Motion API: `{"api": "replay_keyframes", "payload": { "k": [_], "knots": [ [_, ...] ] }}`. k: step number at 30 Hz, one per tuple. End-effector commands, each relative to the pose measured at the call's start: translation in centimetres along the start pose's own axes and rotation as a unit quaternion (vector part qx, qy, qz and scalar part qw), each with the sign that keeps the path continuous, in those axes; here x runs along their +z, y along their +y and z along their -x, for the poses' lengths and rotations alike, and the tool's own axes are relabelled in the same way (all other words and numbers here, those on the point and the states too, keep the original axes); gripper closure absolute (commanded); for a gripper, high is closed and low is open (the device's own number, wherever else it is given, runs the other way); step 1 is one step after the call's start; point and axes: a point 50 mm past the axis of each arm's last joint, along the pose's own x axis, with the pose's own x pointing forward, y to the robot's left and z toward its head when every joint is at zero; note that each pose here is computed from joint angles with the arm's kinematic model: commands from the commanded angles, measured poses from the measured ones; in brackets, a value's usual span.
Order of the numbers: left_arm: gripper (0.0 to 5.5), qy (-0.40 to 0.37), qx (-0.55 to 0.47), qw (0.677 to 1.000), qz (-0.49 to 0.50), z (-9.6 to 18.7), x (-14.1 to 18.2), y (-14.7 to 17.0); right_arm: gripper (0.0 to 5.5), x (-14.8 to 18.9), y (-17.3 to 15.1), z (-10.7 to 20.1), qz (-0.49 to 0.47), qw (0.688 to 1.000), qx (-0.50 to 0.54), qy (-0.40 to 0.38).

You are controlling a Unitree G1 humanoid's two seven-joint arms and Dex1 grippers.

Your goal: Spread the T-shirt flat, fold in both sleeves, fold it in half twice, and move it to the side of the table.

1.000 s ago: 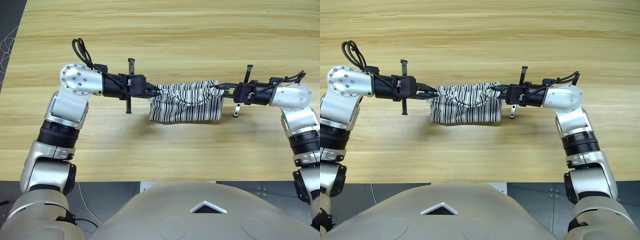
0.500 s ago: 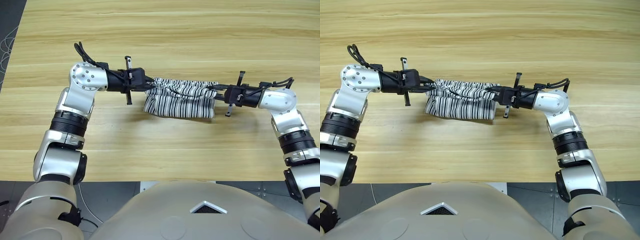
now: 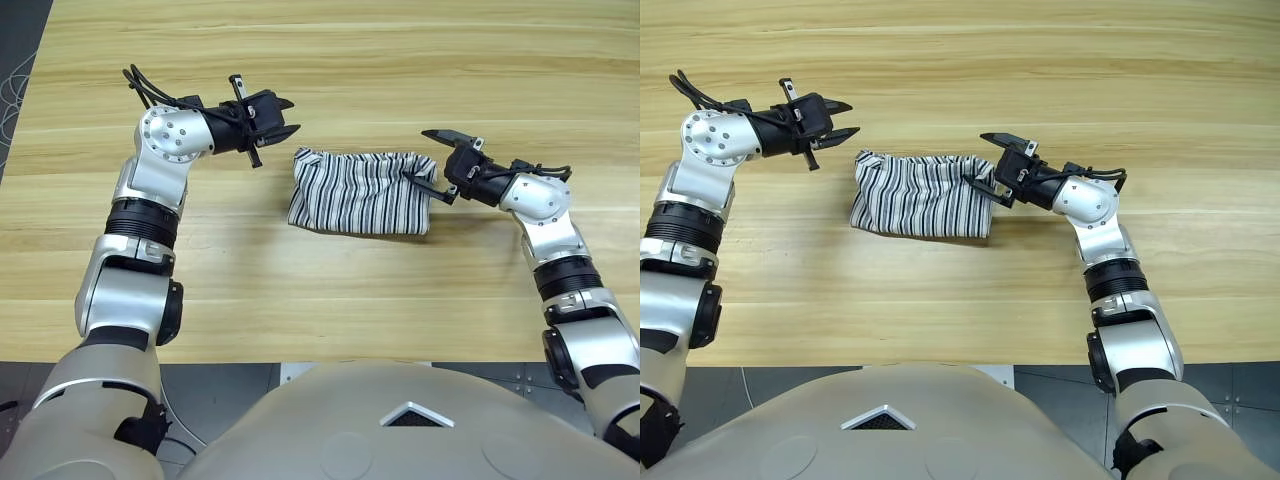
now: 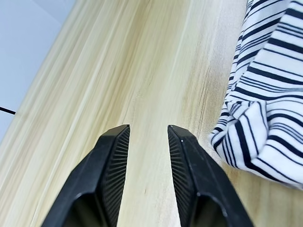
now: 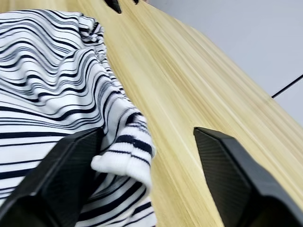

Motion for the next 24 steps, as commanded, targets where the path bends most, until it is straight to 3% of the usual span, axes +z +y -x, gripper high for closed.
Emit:
{"api": "replay_keyframes", "payload": {
  "k": [1,9,15,19,24],
  "knots": [
    [4.01,0.002,0.027,1.000,-0.010,0.3,0.0,1.0,1.36,-0.5,-1.6,0.4,-0.003,0.999,-0.040,0.024],
    [4.01,0.002,0.069,0.998,-0.002,1.2,-1.0,1.0,0.02,-1.8,-3.9,1.7,0.001,0.990,-0.116,0.076],
    [4.01,-0.081,0.018,0.997,0.007,3.2,0.8,-2.4,0.02,2.6,-3.5,1.1,0.028,0.989,-0.134,-0.057],
    [4.01,-0.093,-0.012,0.995,0.010,5.6,1.8,-4.7,0.02,4.1,-2.7,0.4,0.058,0.986,-0.128,-0.086],
    [4.01,-0.093,-0.030,0.995,0.015,6.8,2.5,-6.9,0.97,5.8,-0.3,-1.6,0.055,0.988,-0.074,-0.127]
  ]
}}
